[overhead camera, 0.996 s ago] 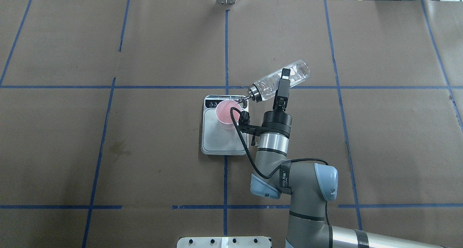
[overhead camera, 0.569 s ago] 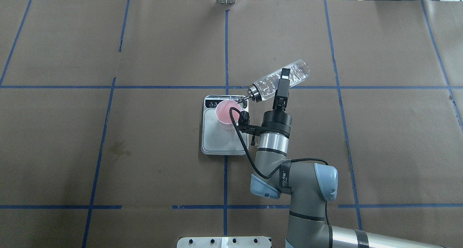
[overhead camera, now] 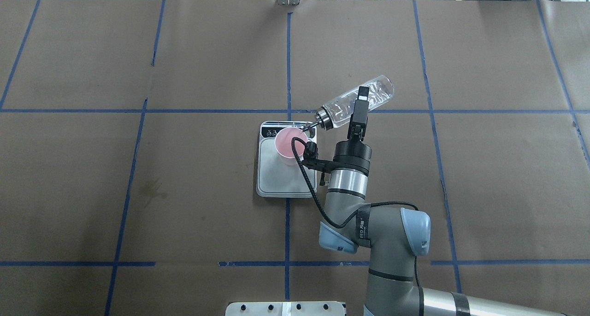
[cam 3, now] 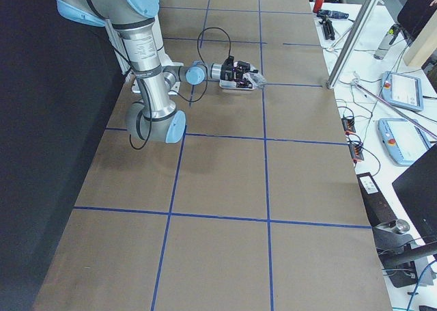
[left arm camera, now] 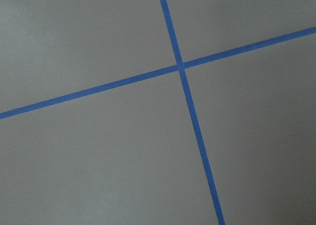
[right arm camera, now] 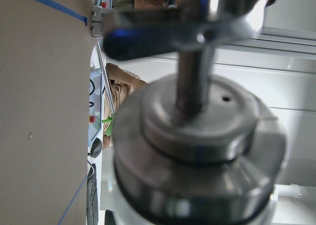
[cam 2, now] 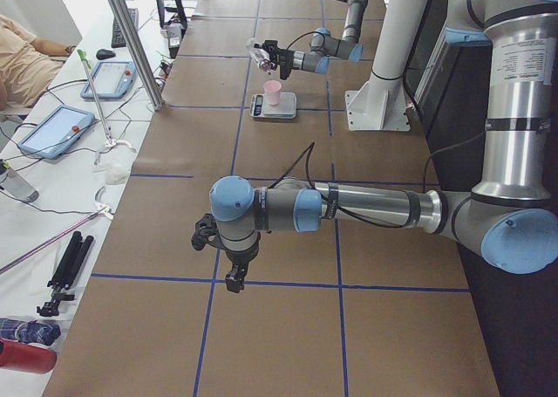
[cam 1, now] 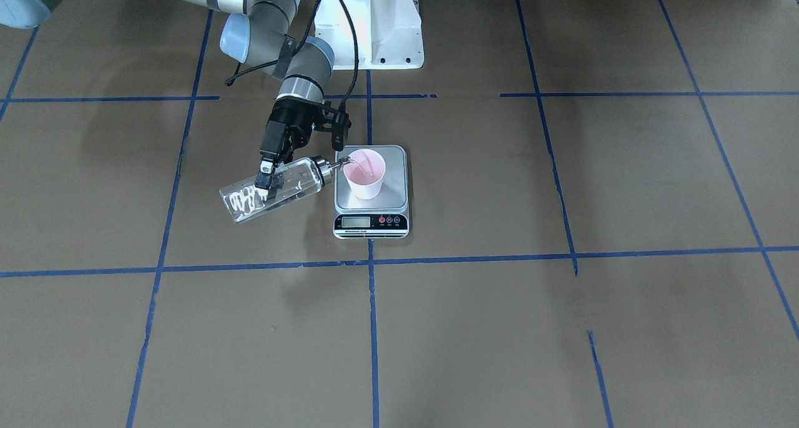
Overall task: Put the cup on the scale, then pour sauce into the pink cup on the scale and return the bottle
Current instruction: 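Tilt the bottle with the right gripper to pour into the cup, then turn the bottle upright and carry it back with the right gripper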
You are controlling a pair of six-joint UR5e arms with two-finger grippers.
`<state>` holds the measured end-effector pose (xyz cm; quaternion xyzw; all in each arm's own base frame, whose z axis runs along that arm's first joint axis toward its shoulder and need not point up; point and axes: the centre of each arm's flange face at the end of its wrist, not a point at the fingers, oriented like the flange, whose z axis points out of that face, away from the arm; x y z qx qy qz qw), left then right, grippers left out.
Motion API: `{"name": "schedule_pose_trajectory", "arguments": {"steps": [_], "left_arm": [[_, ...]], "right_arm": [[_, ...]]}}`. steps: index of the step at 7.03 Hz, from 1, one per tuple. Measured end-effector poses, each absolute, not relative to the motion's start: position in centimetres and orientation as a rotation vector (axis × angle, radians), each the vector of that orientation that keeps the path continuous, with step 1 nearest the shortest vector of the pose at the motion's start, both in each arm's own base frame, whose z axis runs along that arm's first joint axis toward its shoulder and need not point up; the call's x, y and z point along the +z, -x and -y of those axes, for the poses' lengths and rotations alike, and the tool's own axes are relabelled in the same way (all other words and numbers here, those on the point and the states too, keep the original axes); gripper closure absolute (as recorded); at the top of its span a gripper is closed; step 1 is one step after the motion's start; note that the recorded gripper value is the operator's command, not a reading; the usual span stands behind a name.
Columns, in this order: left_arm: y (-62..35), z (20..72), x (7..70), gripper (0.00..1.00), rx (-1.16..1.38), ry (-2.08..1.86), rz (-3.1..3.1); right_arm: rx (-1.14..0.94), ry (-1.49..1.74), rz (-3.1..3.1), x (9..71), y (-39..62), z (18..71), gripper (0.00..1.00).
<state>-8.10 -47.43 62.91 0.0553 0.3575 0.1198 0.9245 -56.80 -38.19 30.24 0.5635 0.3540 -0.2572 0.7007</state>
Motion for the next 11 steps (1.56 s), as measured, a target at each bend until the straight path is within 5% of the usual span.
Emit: {"name": "schedule_pose_trajectory", "arguments": {"steps": [7, 11], "left_arm": [[8.1, 47.4, 62.9, 0.00, 0.246, -0.113, -0.734], [8.1, 47.4, 62.8, 0.00, 0.247, -0.116, -0.735]], "right_arm": [[-0.569, -1.256, -0.784, 30.1, 56.7, 38.2, 1.00], [-0.505, -1.239, -0.551, 24.9, 53.6, 37.0, 1.00]]}}
